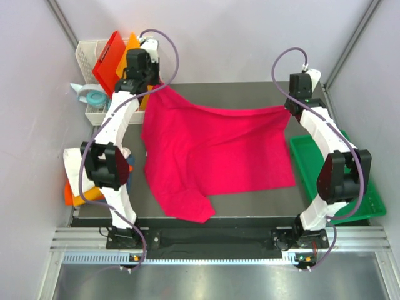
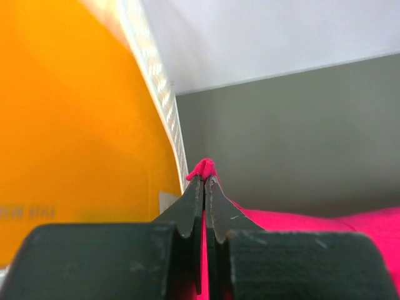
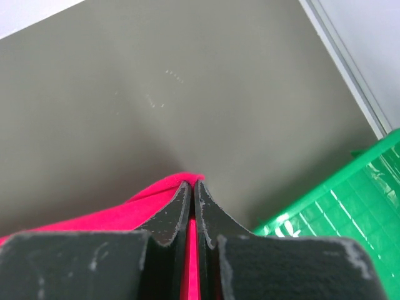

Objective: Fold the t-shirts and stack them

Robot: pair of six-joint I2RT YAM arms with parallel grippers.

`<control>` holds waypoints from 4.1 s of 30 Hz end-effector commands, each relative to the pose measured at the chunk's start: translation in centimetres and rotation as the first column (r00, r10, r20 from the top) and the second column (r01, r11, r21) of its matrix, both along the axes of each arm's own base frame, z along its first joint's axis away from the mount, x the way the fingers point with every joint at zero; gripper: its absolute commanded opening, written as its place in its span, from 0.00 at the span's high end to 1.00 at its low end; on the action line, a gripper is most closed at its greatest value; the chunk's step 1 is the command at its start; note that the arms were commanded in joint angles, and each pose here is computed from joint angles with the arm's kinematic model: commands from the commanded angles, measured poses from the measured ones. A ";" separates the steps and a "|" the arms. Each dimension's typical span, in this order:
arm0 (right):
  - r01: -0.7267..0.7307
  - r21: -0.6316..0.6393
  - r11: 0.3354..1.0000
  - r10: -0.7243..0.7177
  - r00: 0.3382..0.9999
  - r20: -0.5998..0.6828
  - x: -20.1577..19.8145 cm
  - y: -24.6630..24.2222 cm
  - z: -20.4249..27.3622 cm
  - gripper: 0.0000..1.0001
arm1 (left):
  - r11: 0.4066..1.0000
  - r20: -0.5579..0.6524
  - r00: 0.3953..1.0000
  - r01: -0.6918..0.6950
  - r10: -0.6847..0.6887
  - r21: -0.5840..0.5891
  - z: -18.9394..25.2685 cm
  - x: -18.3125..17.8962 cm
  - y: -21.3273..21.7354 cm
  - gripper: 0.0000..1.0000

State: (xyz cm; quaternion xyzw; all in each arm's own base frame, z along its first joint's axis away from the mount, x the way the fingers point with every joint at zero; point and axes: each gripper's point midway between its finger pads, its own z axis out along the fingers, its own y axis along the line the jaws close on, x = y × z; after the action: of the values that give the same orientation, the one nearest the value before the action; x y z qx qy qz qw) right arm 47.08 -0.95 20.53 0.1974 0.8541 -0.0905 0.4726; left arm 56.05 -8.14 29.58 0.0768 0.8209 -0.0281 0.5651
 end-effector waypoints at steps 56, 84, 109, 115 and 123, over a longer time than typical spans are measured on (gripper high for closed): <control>0.095 0.041 0.995 -0.098 0.990 0.100 8.0 -5.0 -0.4 1.00 | 0.989 0.147 0.982 -0.131 0.120 0.063 1.5 6.4 -0.8 1.00; -0.058 0.145 0.988 0.053 0.998 0.036 -2.2 2.4 -1.5 1.00 | 0.993 0.105 0.992 -0.076 0.067 0.086 -2.5 7.0 -3.2 1.00; 0.365 0.166 0.916 -0.295 0.894 -0.337 -12.0 -6.8 -13.9 1.00 | 0.993 0.067 0.996 -0.062 0.056 0.103 -3.9 4.9 -3.9 1.00; 0.457 0.171 0.873 -0.396 0.868 -0.299 -13.5 -10.0 -13.1 1.00 | 0.993 0.066 0.996 -0.060 0.054 0.104 -3.9 4.8 -3.9 1.00; 0.051 0.229 0.972 -0.038 0.998 -0.059 -8.4 -1.7 -7.1 0.74 | 0.995 0.067 0.997 -0.038 0.032 0.094 -3.5 4.3 -4.6 1.00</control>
State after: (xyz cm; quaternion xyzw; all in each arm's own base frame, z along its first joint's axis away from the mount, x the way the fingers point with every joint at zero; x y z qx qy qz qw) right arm 35.04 -5.47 6.94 0.3422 0.8905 -0.0361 0.2977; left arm 60.97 -12.13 20.26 0.0949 0.8391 0.0395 0.5342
